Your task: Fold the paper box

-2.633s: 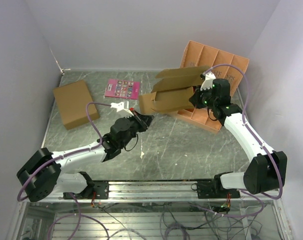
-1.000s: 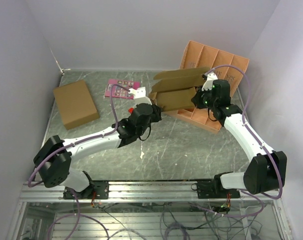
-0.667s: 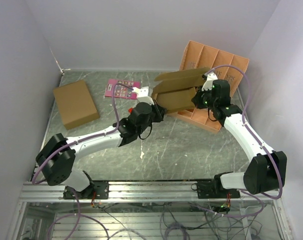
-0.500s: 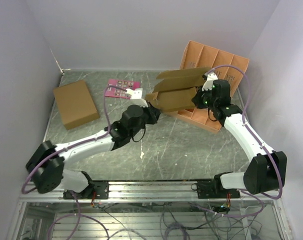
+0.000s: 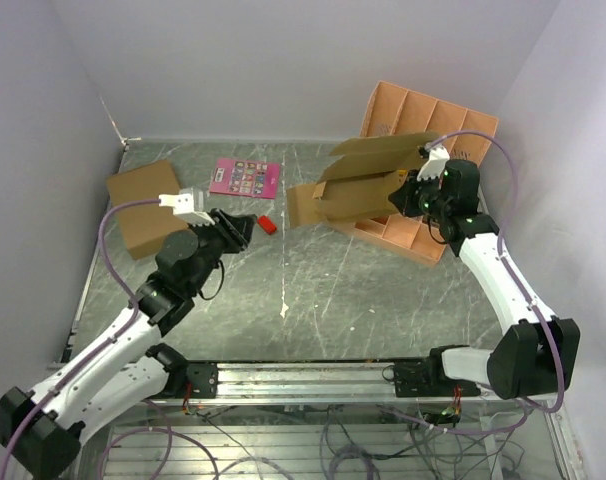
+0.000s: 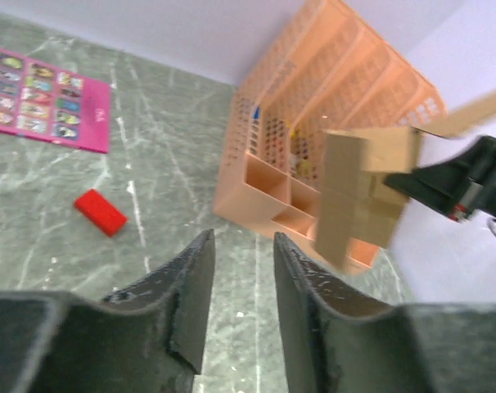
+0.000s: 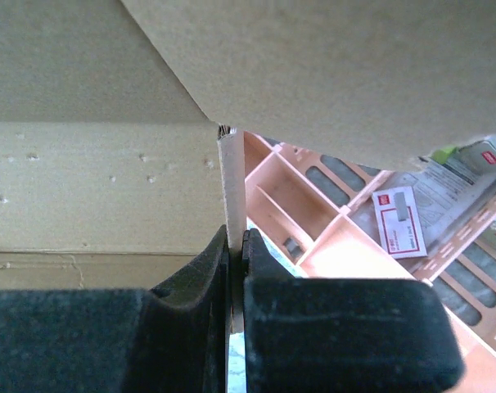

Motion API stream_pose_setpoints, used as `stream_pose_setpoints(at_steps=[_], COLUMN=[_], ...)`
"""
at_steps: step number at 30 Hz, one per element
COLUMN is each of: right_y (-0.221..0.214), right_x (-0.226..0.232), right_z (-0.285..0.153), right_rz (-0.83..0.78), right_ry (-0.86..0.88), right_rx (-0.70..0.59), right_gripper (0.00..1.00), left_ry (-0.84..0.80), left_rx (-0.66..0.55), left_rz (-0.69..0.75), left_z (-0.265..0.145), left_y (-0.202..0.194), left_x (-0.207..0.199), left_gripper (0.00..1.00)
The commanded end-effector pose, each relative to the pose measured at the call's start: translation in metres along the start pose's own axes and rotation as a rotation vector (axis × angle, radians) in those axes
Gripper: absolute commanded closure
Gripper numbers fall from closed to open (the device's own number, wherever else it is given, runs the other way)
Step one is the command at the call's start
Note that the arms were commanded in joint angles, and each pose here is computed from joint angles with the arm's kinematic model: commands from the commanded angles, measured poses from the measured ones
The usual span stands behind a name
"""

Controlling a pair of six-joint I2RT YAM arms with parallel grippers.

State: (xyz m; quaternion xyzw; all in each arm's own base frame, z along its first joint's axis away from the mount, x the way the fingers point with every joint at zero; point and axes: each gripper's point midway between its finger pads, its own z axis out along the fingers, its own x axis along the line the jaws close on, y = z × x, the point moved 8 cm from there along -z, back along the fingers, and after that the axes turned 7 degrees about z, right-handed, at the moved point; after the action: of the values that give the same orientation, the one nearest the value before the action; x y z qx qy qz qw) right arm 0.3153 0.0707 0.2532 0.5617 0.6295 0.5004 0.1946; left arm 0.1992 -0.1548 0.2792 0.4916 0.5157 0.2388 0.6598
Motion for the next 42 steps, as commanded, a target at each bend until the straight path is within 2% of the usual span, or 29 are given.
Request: stream_pose_setpoints(at_steps=[1, 10, 14, 18, 27, 42], right_y=[0.006, 0.004, 0.002, 0.002, -0.001, 0.001], right_x=[0.01, 0.008, 0.005, 0.005, 0.007, 0.018], right_z=[-0.01, -0.004, 0.001, 0.005, 0.009, 0.006], right_rz=[-0.027, -0.024, -0.029, -0.035, -0.056, -0.14], right_ry=[0.109, 0.108, 0.071, 0.051, 0.03, -0.026], right_rx=[-0.028, 0.002, 0.014, 0.024, 0.036, -0.008], right_gripper=[1.0, 1.0, 1.0, 1.0, 1.0, 1.0], left_ry=[-0.024, -0.39, -0.471, -0.535, -0.573, -0.406], left_rx=[0.097, 0.057, 0.047, 0.086, 0.107, 0.146], left_rz=[-0.066, -0.113, -0.103, -0.106, -0.123, -0.146], left_z=[0.02, 0.065, 0.067, 0.069, 0.073, 0.088], left_y=[-0.016, -0.01, -0.013, -0.029, -0.045, -0.058], left_x=[0.02, -0.016, -0.032, -0.048, -0.065, -0.064], left_gripper=[0.59, 0.61, 0.6, 0.6, 0.57, 0.49])
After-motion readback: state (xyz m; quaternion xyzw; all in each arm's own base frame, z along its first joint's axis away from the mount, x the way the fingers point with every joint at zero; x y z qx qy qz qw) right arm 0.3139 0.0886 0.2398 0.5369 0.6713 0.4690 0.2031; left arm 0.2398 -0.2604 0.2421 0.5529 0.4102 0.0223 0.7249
